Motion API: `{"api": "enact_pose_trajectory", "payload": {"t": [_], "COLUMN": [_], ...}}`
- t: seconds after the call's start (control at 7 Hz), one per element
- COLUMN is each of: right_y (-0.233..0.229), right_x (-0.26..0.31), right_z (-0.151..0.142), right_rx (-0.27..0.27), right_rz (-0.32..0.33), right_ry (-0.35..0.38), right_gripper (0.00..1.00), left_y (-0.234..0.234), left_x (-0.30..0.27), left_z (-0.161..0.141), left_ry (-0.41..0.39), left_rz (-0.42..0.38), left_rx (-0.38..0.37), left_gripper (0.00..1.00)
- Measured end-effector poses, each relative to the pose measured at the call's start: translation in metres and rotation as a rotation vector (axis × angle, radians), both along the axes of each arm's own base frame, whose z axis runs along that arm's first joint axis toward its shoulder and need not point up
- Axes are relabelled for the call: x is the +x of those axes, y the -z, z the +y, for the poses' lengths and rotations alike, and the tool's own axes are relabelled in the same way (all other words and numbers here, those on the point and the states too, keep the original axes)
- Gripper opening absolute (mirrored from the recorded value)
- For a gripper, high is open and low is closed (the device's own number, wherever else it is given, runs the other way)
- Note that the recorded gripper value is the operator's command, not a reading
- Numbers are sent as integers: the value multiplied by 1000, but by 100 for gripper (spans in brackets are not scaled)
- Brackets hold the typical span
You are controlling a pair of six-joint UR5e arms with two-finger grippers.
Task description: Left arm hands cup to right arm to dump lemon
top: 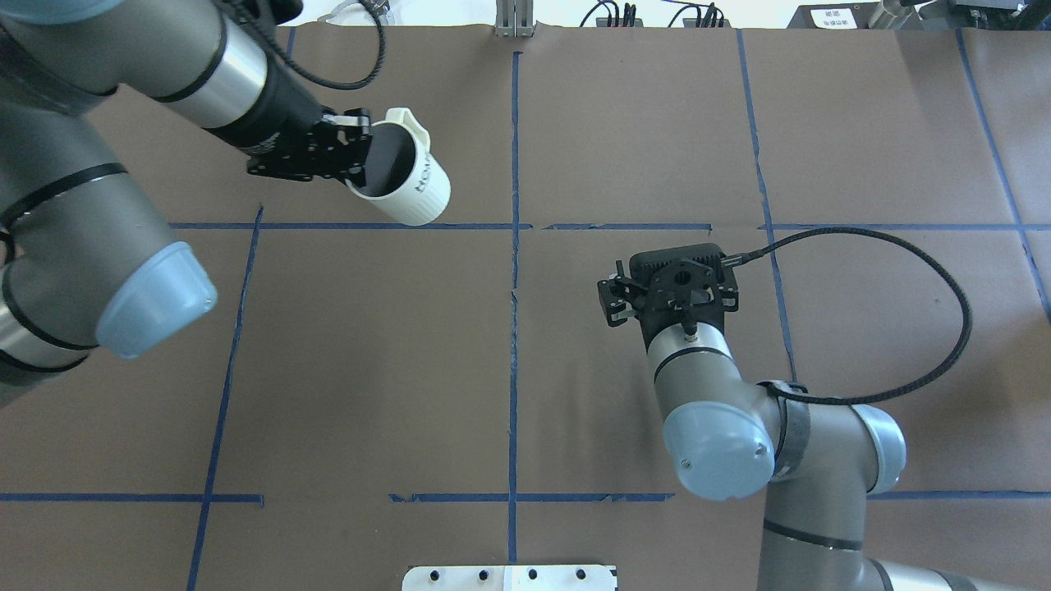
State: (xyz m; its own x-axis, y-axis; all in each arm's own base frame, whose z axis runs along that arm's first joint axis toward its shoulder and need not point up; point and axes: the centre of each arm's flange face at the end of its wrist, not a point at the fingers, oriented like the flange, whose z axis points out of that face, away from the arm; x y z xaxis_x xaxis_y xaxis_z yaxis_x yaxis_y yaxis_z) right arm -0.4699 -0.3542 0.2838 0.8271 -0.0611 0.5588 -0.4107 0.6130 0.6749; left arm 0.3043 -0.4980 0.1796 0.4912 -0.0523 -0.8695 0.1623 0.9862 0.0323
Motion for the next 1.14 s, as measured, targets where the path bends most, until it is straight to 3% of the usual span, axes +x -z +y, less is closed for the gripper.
{"api": "enact_pose_trajectory", "payload": {"t": [0.43, 0.57, 0.86, 1.14], "right_y": [-36, -44, -68, -83], "right_x": [81, 113, 148, 187], "right_z": [-52, -69, -81, -96], "right_rx": [-175, -231, -321, -440], "right_rz": [26, 13, -2, -81], "right_ry": [147, 192, 228, 278], "right_gripper": [100, 100, 100, 100], "left_y": [-173, -224, -303, -341], "left_x": [-96, -124, -142, -145], "left_z": [-6, -5, -2, 4], "left_ry": [-200, -248, -301, -287], "left_rz": [-202, -254, -305, -309], "left_rx": [167, 176, 105, 35], "left_gripper": [0, 0, 0, 2]}}
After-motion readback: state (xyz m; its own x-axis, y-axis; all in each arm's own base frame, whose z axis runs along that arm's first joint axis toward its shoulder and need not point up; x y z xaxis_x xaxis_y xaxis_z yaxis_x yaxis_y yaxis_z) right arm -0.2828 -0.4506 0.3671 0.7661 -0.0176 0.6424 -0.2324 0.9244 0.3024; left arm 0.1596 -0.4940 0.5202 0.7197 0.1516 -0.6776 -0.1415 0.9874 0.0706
